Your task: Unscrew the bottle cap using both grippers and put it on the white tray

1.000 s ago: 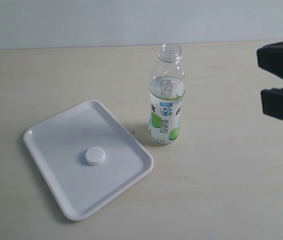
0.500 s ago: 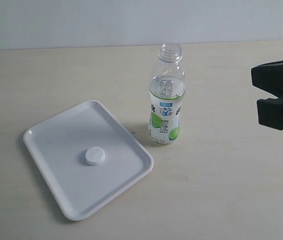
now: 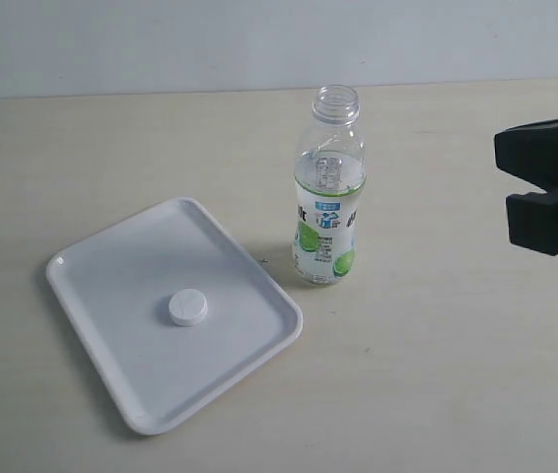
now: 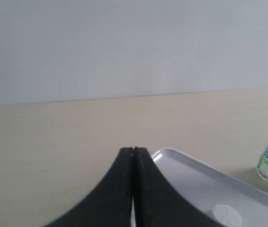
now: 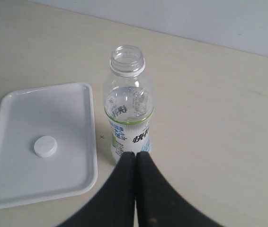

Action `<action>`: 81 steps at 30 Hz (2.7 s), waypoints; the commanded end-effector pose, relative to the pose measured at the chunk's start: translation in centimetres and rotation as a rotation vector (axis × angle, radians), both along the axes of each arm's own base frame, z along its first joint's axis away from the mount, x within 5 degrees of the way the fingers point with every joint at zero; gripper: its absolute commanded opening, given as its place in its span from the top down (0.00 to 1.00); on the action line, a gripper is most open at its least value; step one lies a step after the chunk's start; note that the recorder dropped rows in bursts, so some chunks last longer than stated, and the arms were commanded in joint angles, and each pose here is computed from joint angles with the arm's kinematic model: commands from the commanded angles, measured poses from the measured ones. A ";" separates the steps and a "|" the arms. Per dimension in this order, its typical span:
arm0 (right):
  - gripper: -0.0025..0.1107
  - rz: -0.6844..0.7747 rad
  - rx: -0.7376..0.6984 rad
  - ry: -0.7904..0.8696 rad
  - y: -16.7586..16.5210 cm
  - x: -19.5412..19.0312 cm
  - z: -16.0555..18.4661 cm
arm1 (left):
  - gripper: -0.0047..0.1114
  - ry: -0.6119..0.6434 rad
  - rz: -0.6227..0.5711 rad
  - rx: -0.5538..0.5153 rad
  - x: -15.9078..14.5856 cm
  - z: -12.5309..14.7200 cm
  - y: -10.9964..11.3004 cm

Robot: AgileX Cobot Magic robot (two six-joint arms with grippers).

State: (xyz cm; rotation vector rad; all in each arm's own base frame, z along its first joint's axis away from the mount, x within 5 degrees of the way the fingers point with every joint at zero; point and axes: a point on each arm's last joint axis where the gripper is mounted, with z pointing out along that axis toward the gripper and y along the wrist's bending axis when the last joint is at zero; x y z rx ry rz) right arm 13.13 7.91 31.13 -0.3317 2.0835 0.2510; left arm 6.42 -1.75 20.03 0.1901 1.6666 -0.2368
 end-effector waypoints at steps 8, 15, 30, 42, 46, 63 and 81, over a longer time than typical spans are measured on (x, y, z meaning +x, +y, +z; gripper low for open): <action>0.98 0.005 0.004 -0.011 0.0 0.0 0.1 | 0.96 0.120 0.186 0.065 -1.0 -1.6 1.5; 0.98 0.006 0.005 -0.012 0.0 0.0 0.1 | 0.96 0.161 0.196 0.075 -1.1 -2.0 1.6; 0.98 0.006 0.005 -0.012 0.0 0.0 0.1 | 0.96 0.161 0.196 0.075 -1.1 -2.0 1.6; 0.98 0.073 -0.138 -0.082 -0.1 0.1 0.2 | 0.96 0.161 0.196 0.075 -1.1 -2.0 1.6; 0.98 -0.004 -0.024 -0.126 -1.4 0.1 1.2 | 0.96 0.161 0.196 0.075 -1.1 -2.0 1.6; 0.98 -0.662 0.065 -0.535 -10.4 -8.5 5.4 | 0.96 0.161 0.196 0.075 -1.1 -2.0 1.6; 0.98 -0.429 -0.149 -0.479 -8.7 -7.1 -7.9 | 0.96 0.161 0.196 0.075 -1.1 -2.0 1.6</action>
